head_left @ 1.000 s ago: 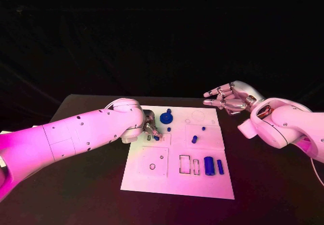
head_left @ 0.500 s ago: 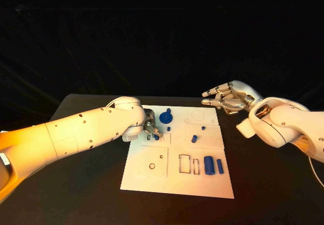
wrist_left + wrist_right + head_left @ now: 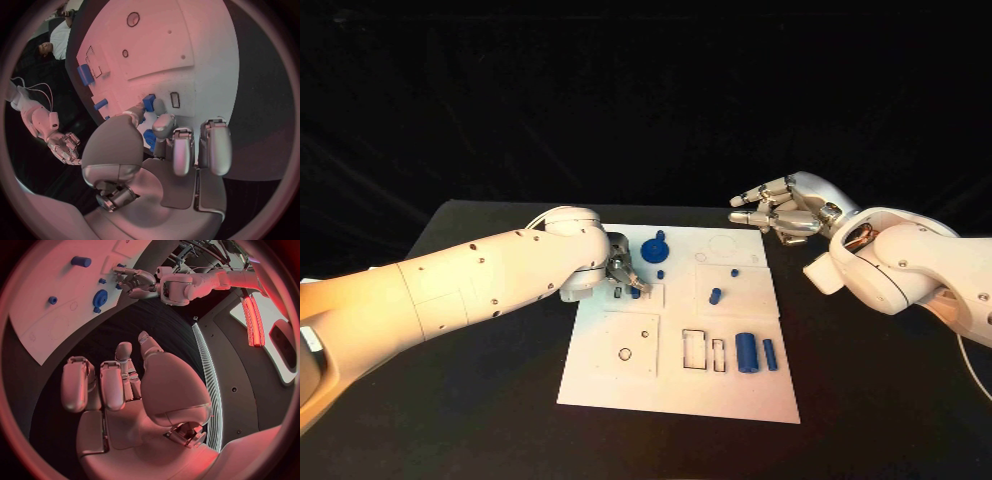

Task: Assemble the parts on the task board

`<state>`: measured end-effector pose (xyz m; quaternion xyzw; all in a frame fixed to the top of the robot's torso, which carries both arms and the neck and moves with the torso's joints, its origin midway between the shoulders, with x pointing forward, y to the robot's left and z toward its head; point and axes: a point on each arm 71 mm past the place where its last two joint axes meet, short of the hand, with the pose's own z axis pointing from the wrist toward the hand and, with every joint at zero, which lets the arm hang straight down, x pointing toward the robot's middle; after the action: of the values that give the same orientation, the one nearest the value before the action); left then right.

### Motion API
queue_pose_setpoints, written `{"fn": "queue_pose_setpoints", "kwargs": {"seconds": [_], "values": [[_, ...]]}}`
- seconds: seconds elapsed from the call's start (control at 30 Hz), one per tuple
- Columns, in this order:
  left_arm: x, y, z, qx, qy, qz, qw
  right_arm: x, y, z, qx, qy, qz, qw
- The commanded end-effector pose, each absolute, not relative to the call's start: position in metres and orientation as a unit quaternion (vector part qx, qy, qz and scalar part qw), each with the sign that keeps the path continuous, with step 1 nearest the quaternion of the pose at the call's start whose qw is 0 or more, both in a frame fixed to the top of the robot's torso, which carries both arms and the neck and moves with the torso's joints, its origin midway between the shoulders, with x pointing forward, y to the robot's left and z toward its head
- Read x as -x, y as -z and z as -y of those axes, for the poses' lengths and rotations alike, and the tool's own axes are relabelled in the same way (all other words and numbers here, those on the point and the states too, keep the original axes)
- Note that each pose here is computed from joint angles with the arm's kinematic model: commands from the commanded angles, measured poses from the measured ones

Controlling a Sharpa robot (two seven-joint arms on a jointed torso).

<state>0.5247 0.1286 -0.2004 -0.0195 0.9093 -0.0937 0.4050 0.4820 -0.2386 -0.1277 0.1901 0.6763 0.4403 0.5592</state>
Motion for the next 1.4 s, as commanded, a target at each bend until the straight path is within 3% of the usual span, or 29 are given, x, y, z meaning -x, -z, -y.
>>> {"fn": "queue_pose_setpoints", "kwargs": {"seconds": [0.03, 0.47, 0.87, 1.13, 1.4], "values": [[-0.521, 0.209, -0.13, 0.009, 0.077, -0.917, 0.39, -0.481, 0.129, 0.237, -0.186, -0.443, -0.681, 0.553], [-0.522, 0.204, -0.137, 0.026, 0.087, -0.911, 0.402, -0.481, 0.128, 0.237, -0.188, -0.449, -0.674, 0.556], [-0.531, 0.167, -0.15, 0.073, 0.126, -0.9, 0.412, -0.482, 0.129, 0.238, -0.19, -0.449, -0.674, 0.555], [-0.553, 0.135, -0.168, 0.093, 0.131, -0.9, 0.404, -0.484, 0.13, 0.238, -0.192, -0.447, -0.673, 0.557], [-0.58, 0.131, -0.172, 0.097, 0.111, -0.893, 0.426, -0.485, 0.131, 0.236, -0.192, -0.448, -0.673, 0.556]]}}
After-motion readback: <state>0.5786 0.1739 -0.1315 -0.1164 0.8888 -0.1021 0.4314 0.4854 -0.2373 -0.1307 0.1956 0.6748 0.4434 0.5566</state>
